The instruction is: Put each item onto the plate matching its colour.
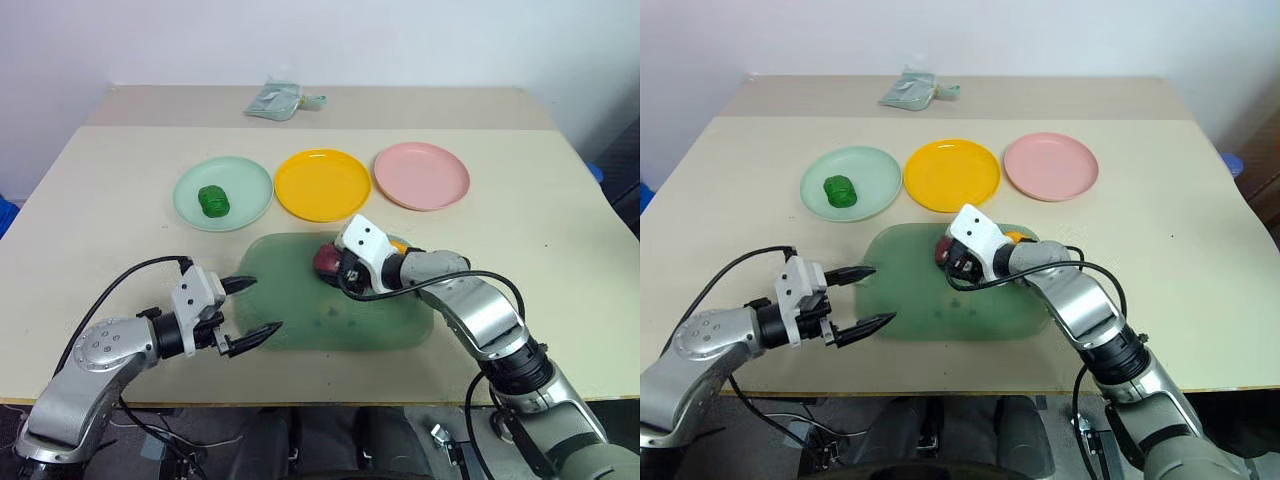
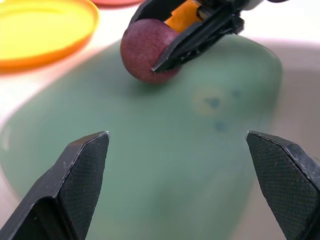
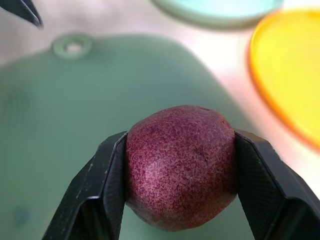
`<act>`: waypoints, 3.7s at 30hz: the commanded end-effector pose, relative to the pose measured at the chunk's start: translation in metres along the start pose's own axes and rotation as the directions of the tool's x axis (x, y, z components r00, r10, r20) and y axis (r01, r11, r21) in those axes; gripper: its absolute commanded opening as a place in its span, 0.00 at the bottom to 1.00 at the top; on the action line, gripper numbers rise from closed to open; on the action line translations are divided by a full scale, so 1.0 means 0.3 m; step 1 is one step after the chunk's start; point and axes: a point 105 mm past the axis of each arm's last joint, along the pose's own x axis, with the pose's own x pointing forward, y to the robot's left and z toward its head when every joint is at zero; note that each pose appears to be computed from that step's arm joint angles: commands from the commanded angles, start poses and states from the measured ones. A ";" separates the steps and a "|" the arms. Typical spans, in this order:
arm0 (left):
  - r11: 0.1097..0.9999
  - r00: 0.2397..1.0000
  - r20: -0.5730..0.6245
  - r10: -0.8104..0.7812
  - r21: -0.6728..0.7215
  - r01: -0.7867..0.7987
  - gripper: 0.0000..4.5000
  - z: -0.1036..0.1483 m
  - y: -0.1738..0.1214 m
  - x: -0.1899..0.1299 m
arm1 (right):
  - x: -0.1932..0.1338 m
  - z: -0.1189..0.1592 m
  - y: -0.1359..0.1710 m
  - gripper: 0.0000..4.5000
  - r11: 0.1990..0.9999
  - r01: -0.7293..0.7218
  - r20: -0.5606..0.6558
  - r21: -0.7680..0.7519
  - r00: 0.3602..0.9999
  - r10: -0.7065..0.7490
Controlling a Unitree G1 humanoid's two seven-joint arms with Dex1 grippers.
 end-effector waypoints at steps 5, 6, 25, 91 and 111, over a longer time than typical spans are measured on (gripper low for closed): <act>1.000 0.997 0.071 0.010 0.014 -0.011 1.00 0.043 0.005 0.024 | -0.108 0.084 -0.437 0.53 0.853 0.521 0.040 0.041 0.852 -0.522; 1.000 0.997 0.074 0.009 0.014 -0.011 1.00 0.045 0.003 0.028 | -0.121 0.051 -0.489 0.53 0.818 0.574 0.007 0.033 0.819 -0.574; 0.999 0.995 0.085 0.047 -0.022 -0.045 1.00 0.038 -0.037 0.037 | -0.222 0.060 -0.363 0.99 0.992 0.115 0.328 0.049 0.937 -0.125; 0.993 0.989 0.088 0.119 -0.010 -0.119 1.00 0.050 0.029 0.012 | 0.178 0.021 -0.372 0.74 0.946 0.315 0.094 0.077 0.942 -0.321; 0.872 0.870 0.071 0.489 -0.042 -0.487 1.00 -0.015 0.173 -0.182 | -0.198 -0.034 -0.394 0.99 0.982 0.187 0.264 -0.041 0.949 -0.170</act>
